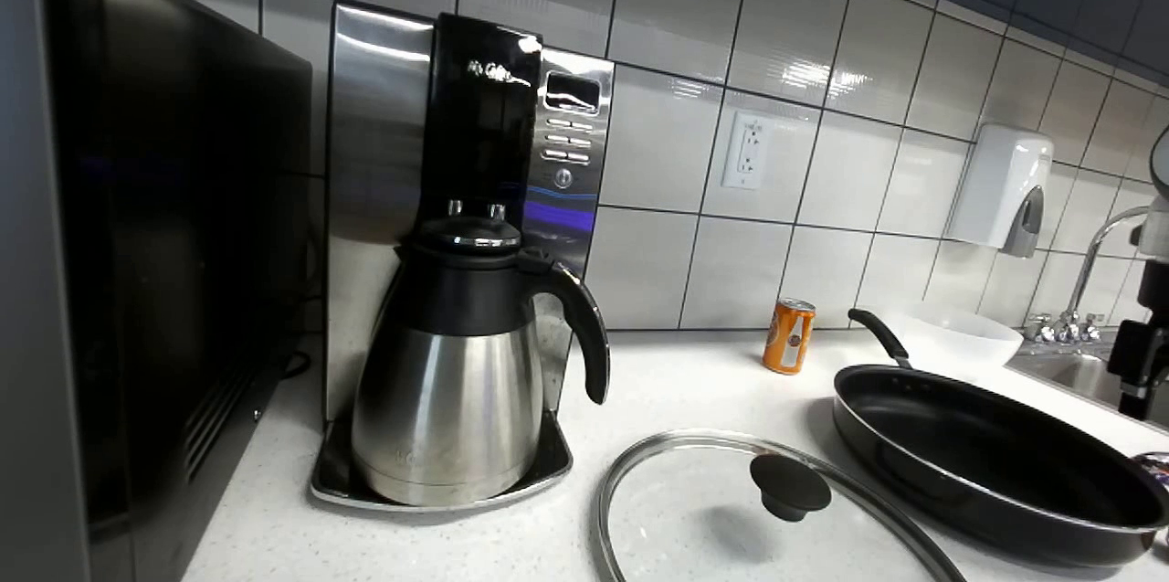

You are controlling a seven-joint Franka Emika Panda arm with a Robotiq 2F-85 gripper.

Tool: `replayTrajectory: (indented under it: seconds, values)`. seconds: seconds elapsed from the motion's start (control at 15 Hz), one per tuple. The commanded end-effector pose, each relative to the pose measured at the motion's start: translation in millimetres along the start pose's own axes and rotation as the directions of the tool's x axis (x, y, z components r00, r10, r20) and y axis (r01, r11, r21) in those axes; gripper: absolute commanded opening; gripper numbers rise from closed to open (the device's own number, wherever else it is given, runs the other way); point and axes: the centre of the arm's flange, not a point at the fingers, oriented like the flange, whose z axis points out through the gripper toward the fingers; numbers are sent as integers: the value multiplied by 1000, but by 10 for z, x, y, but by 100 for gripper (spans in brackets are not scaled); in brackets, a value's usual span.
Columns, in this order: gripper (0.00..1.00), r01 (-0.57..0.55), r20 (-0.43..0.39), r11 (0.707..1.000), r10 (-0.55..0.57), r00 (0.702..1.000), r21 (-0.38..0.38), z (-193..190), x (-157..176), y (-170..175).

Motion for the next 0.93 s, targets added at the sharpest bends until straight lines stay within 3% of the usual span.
replayTrajectory:
  seconds: [0.0, 0.87]
  values:
    - [100, 4, -31, 1000, -4, 1000, -1, 113, 192, 190]
    - [100, -47, -47, 999, 48, 998, 22, 430, 676, 280]
